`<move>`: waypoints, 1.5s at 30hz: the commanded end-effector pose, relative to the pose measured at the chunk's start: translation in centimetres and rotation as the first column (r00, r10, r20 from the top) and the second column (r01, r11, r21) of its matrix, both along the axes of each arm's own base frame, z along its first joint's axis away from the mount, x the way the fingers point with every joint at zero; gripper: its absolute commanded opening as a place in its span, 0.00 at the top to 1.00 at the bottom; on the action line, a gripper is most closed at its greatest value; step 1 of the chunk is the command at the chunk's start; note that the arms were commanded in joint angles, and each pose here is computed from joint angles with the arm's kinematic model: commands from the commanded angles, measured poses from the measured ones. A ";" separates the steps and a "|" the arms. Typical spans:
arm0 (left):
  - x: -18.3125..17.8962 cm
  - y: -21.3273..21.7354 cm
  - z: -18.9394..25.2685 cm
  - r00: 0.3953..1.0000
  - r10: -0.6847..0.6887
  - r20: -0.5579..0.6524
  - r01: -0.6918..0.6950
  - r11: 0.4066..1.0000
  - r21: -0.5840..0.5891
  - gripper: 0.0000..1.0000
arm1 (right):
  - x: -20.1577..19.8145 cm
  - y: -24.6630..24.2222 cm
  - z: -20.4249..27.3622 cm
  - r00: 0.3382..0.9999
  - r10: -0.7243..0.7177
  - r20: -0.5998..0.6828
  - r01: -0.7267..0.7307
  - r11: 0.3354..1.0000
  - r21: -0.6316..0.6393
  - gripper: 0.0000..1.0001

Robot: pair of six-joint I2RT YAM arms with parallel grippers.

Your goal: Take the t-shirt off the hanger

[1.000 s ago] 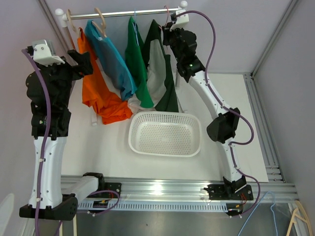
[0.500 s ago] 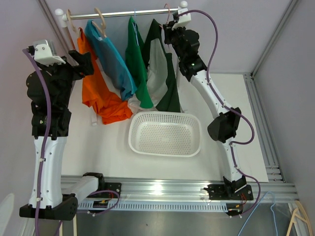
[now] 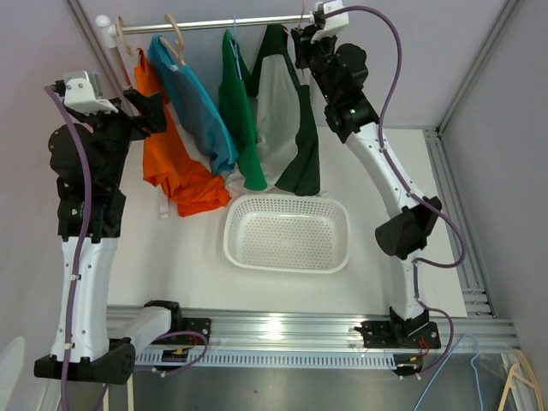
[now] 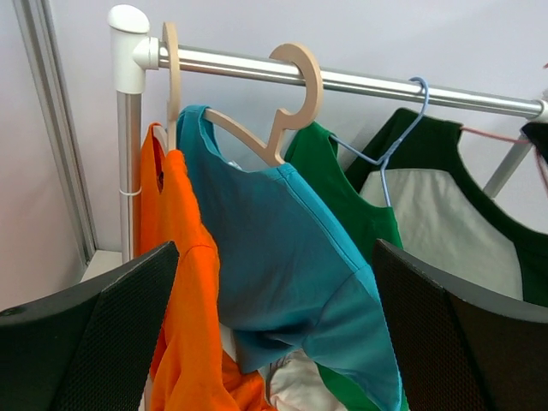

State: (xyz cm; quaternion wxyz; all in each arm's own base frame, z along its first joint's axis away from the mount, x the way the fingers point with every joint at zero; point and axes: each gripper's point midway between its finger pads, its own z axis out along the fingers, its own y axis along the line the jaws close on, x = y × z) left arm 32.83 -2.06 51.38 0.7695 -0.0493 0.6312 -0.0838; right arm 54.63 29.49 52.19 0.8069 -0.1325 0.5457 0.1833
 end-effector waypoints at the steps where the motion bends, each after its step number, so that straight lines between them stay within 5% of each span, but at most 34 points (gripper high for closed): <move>1: -0.8 -0.6 1.2 0.998 -0.037 0.049 0.037 0.999 0.007 0.01 | -6.0 -2.6 7.9 0.987 -0.034 0.157 0.022 0.997 0.076 1.00; 13: -3.0 -2.8 3.1 0.996 -0.041 0.085 0.035 0.997 0.075 0.00 | -14.4 -4.5 5.2 0.971 -0.157 -0.177 0.188 0.966 0.175 1.00; 19: -7.4 -7.5 4.8 0.953 -0.277 0.127 0.258 0.955 0.144 0.01 | -20.6 -8.4 7.1 0.905 -0.336 -0.260 0.412 0.843 0.345 1.00; 22: -11.7 -12.1 4.6 0.829 -0.541 0.140 0.502 0.832 0.236 0.00 | -22.3 -11.1 8.5 0.863 -0.406 -0.301 0.502 0.761 0.411 1.00; 24: -15.3 -15.8 3.3 0.659 -0.739 0.136 0.669 0.660 0.342 0.00 | -22.5 -12.1 8.5 0.828 -0.449 -0.334 0.557 0.720 0.413 1.00; 27: -18.7 -17.7 1.4 0.532 -0.838 0.121 0.746 0.532 0.401 0.01 | -22.4 -12.7 8.8 0.791 -0.505 -0.345 0.611 0.682 0.402 1.00; 33: -18.9 -21.7 -6.3 0.463 -0.886 -0.025 0.803 0.407 0.436 0.00 | -21.8 -12.0 9.0 0.796 -0.509 -0.327 0.605 0.682 0.412 1.00; 36: -17.7 -23.8 -8.5 0.475 -0.877 -0.074 0.791 0.388 0.473 0.01 | -21.8 -11.9 9.4 0.806 -0.499 -0.318 0.591 0.686 0.423 1.00; 45: -10.9 -27.4 -10.8 0.623 -0.766 -0.158 0.725 0.490 0.484 0.01 | -21.9 -11.4 9.7 0.832 -0.452 -0.320 0.553 0.707 0.440 1.00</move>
